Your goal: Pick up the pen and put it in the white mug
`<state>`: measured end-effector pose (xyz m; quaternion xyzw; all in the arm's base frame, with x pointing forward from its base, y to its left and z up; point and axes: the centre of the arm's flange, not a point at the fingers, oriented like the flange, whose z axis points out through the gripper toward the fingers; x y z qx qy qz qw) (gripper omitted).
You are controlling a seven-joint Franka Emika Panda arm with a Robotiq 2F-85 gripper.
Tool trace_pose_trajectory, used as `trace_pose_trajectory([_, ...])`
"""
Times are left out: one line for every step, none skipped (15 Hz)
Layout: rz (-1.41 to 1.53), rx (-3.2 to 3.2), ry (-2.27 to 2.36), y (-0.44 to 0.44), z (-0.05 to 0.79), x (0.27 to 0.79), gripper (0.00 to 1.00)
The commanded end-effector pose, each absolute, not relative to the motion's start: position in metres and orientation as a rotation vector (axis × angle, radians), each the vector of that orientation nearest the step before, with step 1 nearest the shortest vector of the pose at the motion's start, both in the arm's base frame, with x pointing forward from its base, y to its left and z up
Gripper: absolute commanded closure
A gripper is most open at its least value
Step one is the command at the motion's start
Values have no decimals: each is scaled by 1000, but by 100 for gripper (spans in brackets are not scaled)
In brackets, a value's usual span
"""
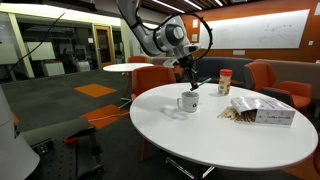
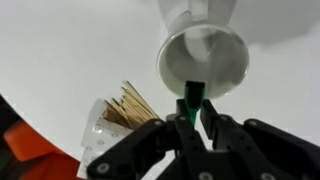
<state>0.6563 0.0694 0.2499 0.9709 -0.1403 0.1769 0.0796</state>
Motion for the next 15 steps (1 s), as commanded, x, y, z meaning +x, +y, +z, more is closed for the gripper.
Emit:
trace_pose_trajectory([614, 2833, -410, 83, 239, 662, 97])
trace_pose_trajectory([638, 2821, -396, 86, 238, 661, 97])
trace_pose_trajectory([661, 2817, -390, 89, 237, 660, 97])
trace_pose_trajectory([678, 2817, -396, 90, 236, 658, 97])
trace_pose_trajectory([692, 2818, -393, 92, 236, 655, 97])
trace_pose_trajectory([706, 2818, -396, 94, 235, 653, 97])
trace_pose_trajectory([713, 2814, -397, 95, 235, 650, 97])
trace_pose_trajectory([713, 2820, -402, 96, 233, 647, 97])
trace_pose_trajectory([710, 2823, -402, 97, 233, 644, 97])
trace_pose_trajectory([702, 2824, -412, 98, 231, 641, 97])
trace_pose_trajectory([690, 2834, -410, 99, 229, 639, 97])
trace_pose_trajectory([688, 2831, -405, 100, 226, 636, 97])
trace_pose_trajectory([685, 2832, -407, 100, 225, 635, 97])
trace_pose_trajectory([683, 2833, -407, 101, 224, 633, 97])
trace_pose_trajectory([685, 2829, -405, 101, 224, 632, 97])
